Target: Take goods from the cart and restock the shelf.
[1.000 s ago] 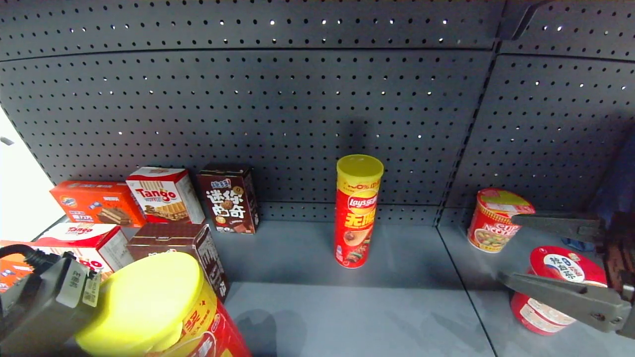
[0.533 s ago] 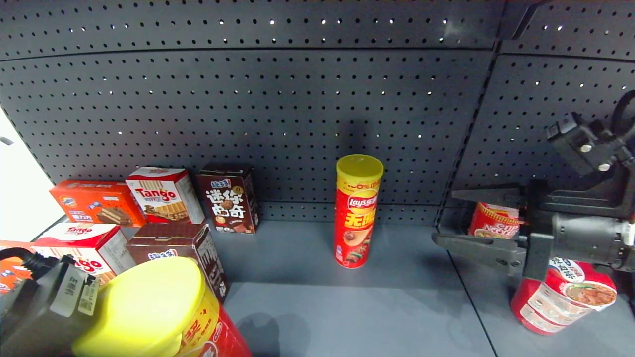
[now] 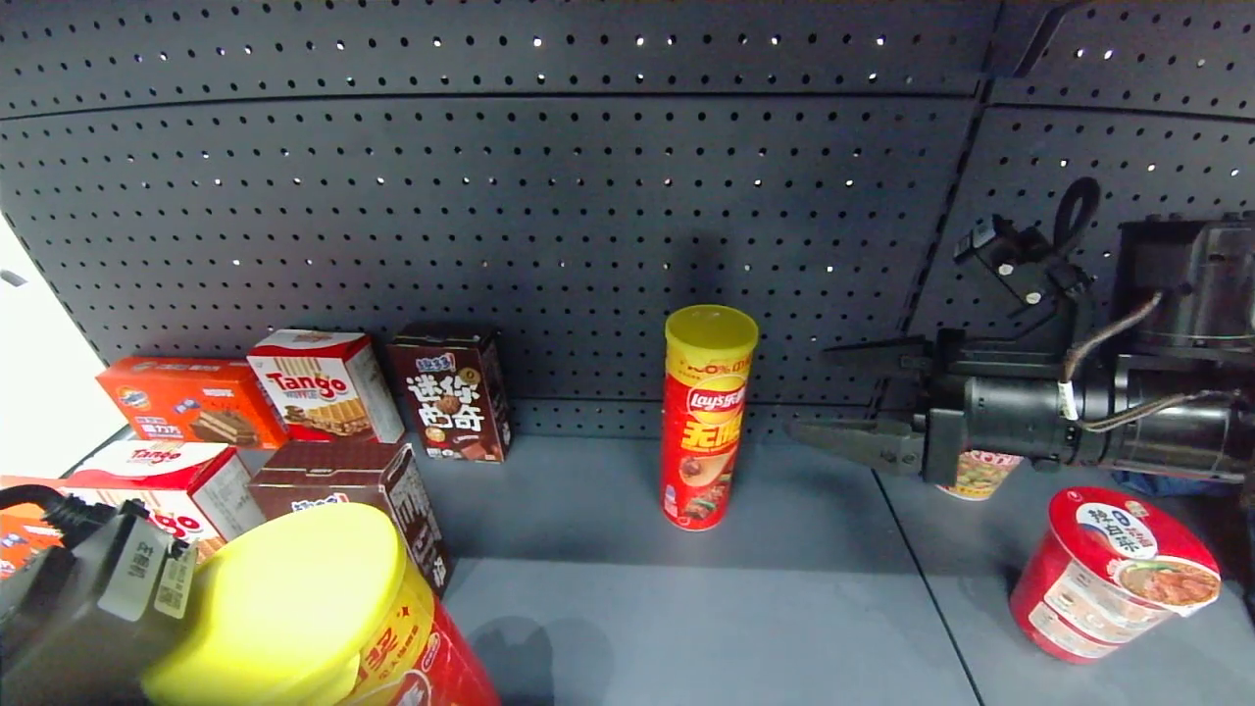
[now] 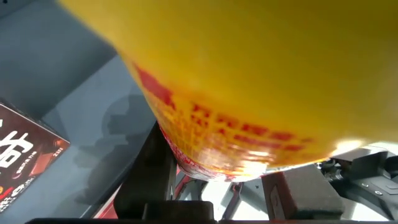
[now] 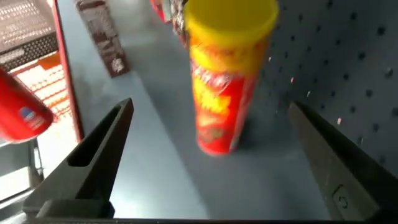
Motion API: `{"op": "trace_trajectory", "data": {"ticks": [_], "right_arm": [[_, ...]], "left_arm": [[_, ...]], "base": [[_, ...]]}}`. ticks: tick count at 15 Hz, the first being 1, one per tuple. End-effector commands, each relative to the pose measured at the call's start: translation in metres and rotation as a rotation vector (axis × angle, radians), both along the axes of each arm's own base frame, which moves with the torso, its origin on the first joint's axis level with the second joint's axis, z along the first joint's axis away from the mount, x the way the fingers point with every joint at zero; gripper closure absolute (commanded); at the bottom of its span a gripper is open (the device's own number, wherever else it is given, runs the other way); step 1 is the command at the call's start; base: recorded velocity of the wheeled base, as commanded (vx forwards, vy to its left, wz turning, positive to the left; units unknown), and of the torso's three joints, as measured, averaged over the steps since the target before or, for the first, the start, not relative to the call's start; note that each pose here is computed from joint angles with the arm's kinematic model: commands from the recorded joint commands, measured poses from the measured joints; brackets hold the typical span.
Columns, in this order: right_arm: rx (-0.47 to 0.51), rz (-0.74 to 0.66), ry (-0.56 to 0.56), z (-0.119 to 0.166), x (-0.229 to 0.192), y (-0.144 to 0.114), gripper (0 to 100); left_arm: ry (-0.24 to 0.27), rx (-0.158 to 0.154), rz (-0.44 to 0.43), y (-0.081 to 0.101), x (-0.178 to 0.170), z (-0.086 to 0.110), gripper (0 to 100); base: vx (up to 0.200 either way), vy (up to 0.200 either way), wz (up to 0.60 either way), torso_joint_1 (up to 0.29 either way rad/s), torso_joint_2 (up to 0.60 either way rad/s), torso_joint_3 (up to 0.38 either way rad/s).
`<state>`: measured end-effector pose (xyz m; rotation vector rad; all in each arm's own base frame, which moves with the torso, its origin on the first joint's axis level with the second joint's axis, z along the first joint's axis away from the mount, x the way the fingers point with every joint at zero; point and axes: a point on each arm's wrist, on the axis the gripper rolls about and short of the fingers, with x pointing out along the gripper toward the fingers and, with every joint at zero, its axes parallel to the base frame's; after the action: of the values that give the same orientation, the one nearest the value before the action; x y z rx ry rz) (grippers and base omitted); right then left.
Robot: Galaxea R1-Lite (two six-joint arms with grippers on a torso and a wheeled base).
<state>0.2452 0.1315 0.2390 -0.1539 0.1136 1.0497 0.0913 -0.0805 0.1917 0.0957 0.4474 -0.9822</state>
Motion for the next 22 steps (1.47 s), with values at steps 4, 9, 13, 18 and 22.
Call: {"op": "trace_trajectory", "data": {"ticks": [4,9,13,18,22], "right_arm": [[0.018,0.076,0.015,-0.019,0.034,0.006,0],[0.032,0.137,0.015,-0.032,0.049,0.013,0],[0.03,0.153,0.024,-0.041,0.062,0.022,0],[0.018,0.166,0.052,-0.056,0.071,0.032,0],[-0.002,0.17,0.068,-0.072,0.084,0.04,0]], "left_arm": [[0.009,0.005,0.007,0.001,0.0,-0.002,100],[0.013,0.007,0.011,0.002,0.0,-0.003,100],[0.011,0.006,0.012,0.002,0.0,-0.003,100],[0.012,0.004,0.024,0.002,0.001,-0.002,100],[0.011,0.003,0.038,0.004,0.002,-0.002,100]], "base": [[0.0,0.0,0.0,0.0,0.0,0.0],[0.0,0.0,0.0,0.0,0.0,0.0],[0.0,0.0,0.0,0.0,0.0,0.0],[0.0,0.0,0.0,0.0,0.0,0.0],[0.0,0.0,0.0,0.0,0.0,0.0]]}}
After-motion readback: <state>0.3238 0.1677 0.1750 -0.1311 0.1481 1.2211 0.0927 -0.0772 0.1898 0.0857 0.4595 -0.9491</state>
